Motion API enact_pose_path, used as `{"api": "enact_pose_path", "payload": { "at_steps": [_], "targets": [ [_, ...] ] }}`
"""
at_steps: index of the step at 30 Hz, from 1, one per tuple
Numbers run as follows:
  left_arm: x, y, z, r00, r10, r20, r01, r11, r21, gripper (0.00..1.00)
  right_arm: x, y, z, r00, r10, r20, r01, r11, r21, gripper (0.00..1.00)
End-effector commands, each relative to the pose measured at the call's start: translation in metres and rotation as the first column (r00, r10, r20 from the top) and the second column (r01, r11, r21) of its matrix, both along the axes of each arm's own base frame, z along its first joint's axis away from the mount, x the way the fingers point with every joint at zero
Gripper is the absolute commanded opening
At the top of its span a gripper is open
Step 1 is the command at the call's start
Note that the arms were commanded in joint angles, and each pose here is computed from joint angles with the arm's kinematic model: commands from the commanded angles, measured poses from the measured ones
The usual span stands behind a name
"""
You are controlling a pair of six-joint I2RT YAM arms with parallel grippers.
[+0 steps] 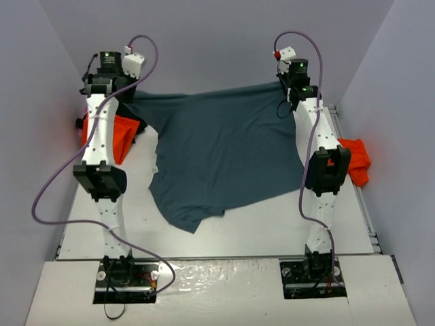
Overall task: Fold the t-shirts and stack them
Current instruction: Flatten out the tshirt
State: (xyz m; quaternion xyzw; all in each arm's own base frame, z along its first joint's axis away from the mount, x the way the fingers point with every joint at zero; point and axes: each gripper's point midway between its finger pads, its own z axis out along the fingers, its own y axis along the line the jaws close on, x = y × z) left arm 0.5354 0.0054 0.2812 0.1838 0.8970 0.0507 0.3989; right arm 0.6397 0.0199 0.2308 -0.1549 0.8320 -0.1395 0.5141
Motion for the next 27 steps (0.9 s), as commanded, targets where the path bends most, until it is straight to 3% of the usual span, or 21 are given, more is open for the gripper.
{"api": "enact_pose_path", "payload": {
  "at_steps": [1, 7, 9, 15, 21, 27],
  "targets": [
    [-0.037, 0.04, 0.15, 0.909, 0.135, 0.395, -0.16, 0.987, 0.031, 0.0, -0.035, -0.054, 0.163, 0.916, -0.182, 0.358, 0.201, 0.979, -0.016, 0.0],
    [-0.114, 0.042, 0.246, 0.773, 0.133, 0.621, -0.173, 0.985, 0.005, 0.0, -0.099, -0.054, 0.225, 0.872, -0.166, 0.461, 0.166, 0.985, 0.042, 0.0],
    [-0.158, 0.036, 0.28, 0.713, 0.11, 0.693, -0.15, 0.989, -0.003, 0.0, -0.124, -0.05, 0.241, 0.861, -0.141, 0.488, 0.13, 0.99, 0.056, 0.0],
    [-0.27, 0.029, 0.33, 0.607, 0.082, 0.79, -0.136, 0.991, 0.001, 0.0, -0.212, -0.048, 0.28, 0.822, -0.103, 0.561, 0.053, 0.993, 0.104, 0.0],
    [-0.336, 0.022, 0.364, 0.53, 0.034, 0.848, -0.119, 0.992, 0.035, 0.0, -0.253, -0.035, 0.302, 0.821, -0.059, 0.568, -0.037, 0.987, 0.156, 0.0],
    [-0.351, 0.016, 0.374, 0.518, -0.026, 0.855, -0.091, 0.992, 0.085, 0.0, -0.258, -0.035, 0.315, 0.83, -0.058, 0.555, -0.054, 0.982, 0.183, 0.0]
  ]
}}
